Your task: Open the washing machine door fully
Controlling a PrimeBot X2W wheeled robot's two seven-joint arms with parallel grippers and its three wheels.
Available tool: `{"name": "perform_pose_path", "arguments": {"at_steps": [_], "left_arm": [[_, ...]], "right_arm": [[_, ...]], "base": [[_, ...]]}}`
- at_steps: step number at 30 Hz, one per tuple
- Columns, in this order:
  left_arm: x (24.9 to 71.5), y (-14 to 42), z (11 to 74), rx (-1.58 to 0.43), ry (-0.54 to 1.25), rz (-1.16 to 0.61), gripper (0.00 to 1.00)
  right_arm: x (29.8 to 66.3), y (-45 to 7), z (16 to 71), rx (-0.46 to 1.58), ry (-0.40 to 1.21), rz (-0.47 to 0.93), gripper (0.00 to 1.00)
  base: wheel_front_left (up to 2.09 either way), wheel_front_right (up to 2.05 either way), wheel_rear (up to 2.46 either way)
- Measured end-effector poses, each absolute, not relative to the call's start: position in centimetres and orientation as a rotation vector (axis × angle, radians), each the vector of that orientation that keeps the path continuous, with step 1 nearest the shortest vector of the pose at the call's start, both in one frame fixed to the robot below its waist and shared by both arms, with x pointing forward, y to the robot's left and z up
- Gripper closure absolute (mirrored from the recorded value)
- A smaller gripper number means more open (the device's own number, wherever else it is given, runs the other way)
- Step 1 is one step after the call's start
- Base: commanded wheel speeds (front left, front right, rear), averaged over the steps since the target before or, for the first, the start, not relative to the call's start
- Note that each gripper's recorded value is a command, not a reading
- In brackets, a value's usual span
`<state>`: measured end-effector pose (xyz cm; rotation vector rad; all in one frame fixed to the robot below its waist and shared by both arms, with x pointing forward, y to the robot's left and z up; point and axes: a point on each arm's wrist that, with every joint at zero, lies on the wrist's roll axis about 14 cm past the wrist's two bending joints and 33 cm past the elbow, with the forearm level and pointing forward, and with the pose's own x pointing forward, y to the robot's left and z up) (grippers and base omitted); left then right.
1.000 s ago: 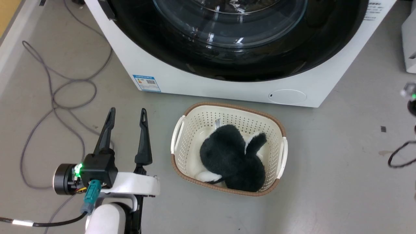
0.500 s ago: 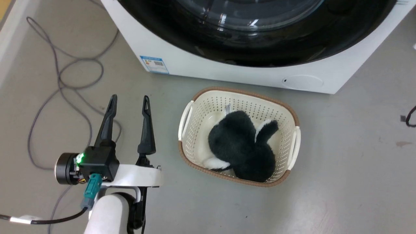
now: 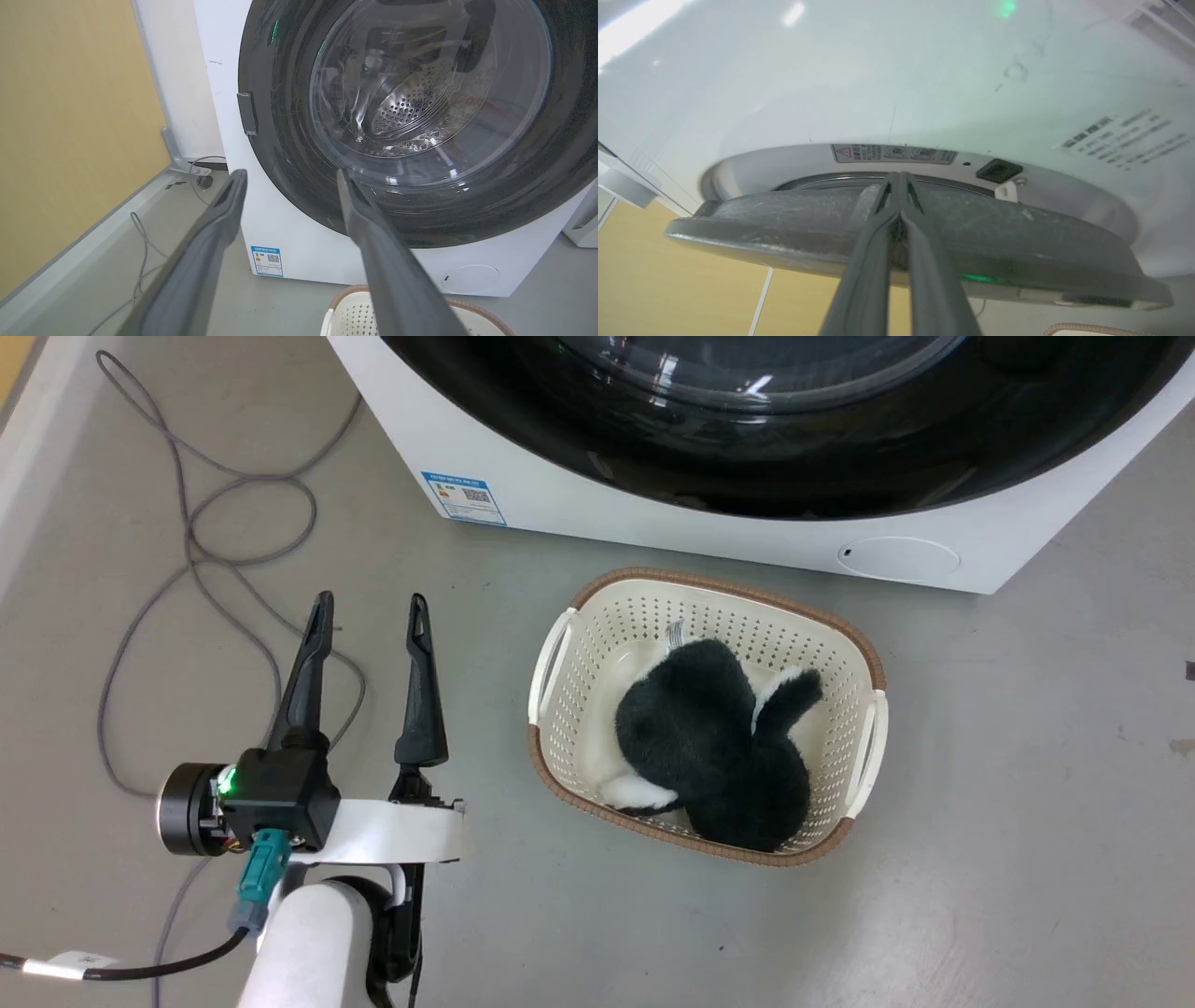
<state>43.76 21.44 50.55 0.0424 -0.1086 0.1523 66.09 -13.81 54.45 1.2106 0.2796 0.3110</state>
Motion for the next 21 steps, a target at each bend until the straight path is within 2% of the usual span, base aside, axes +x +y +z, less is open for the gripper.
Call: {"name": "perform_pose_path", "arguments": {"at_steps": [10, 21], "left_arm": [[43.8, 21.1, 51.0, 0.039, -0.121, 0.144, 0.0], [43.5, 20.6, 52.4, 0.037, -0.158, 0.123, 0.0]], "right_arm": [[64.5, -13.2, 53.9, 1.112, 0.385, 0.364, 1.0], [60.3, -11.8, 51.6, 1.082, 0.515, 0.411, 1.0]], "base": [[0.0, 0.0, 0.0], [0.0, 0.0, 0.0]]}}
